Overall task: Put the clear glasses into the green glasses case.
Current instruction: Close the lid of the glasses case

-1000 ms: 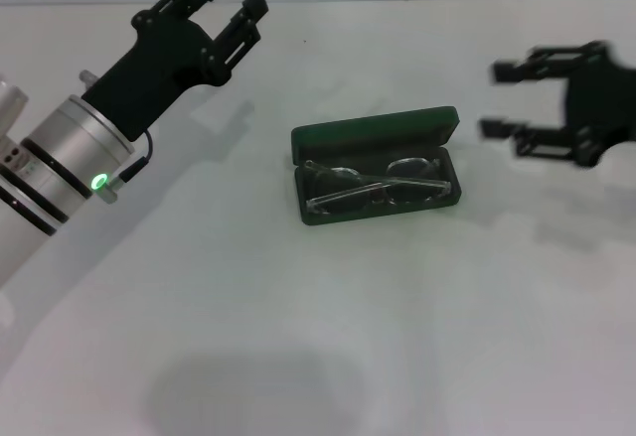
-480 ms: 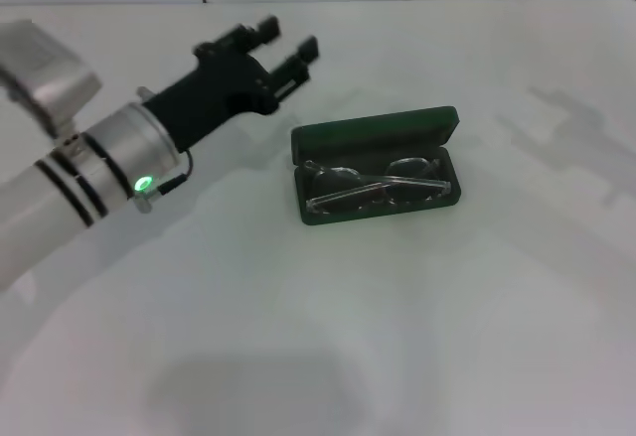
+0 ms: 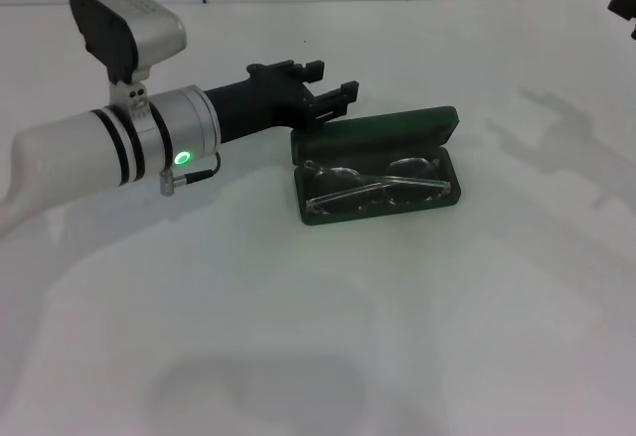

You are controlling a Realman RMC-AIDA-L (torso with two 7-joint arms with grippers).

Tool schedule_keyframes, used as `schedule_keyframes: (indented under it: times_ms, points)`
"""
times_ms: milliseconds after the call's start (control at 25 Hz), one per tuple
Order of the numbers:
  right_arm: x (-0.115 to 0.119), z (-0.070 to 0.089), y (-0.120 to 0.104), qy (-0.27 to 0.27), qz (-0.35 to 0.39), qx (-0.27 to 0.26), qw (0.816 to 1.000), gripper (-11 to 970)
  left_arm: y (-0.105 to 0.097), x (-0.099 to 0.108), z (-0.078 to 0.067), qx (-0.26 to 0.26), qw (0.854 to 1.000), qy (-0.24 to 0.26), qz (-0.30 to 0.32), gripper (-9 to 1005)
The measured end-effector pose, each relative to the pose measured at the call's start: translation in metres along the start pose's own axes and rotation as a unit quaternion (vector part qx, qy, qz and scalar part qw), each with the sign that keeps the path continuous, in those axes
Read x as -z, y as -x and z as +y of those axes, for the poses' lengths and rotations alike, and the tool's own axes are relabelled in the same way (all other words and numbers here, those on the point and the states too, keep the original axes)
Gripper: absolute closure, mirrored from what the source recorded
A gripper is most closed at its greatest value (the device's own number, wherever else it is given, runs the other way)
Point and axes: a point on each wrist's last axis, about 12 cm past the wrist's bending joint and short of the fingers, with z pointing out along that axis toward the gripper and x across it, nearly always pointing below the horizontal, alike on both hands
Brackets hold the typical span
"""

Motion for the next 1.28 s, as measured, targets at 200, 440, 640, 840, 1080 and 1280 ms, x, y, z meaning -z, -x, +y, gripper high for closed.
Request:
schedule_keyframes:
  times_ms: [200, 440, 640, 840, 1080, 1280]
  points:
    - [-0.004, 0.003, -0.001, 0.010, 0.004, 0.002, 1.000, 222, 0.002, 0.000, 0.004, -0.001, 1.000, 0.004, 0.015, 398]
    - [-0.006, 0.004, -0.002, 0.011, 0.003, 0.013, 1.000, 220, 0.007, -0.008, 0.007, -0.008, 0.999, 0.023, 0.027, 398]
    - [-0.006, 0.004, -0.002, 0.011, 0.003, 0.012, 1.000, 218, 0.009, -0.015, 0.000, -0.026, 0.999, 0.000, 0.043, 397]
    - [-0.005, 0.003, -0.003, 0.006, 0.005, 0.012, 1.000, 216, 0.007, -0.015, -0.007, -0.039, 0.998, -0.028, 0.051, 397]
    - [-0.007, 0.000, -0.003, -0.003, 0.008, 0.013, 1.000, 214, 0.000, -0.013, -0.012, -0.055, 0.995, -0.052, 0.068, 397]
    - [-0.009, -0.003, -0.003, -0.011, 0.012, 0.021, 1.000, 212, -0.004, -0.011, -0.014, -0.060, 0.993, -0.062, 0.077, 397]
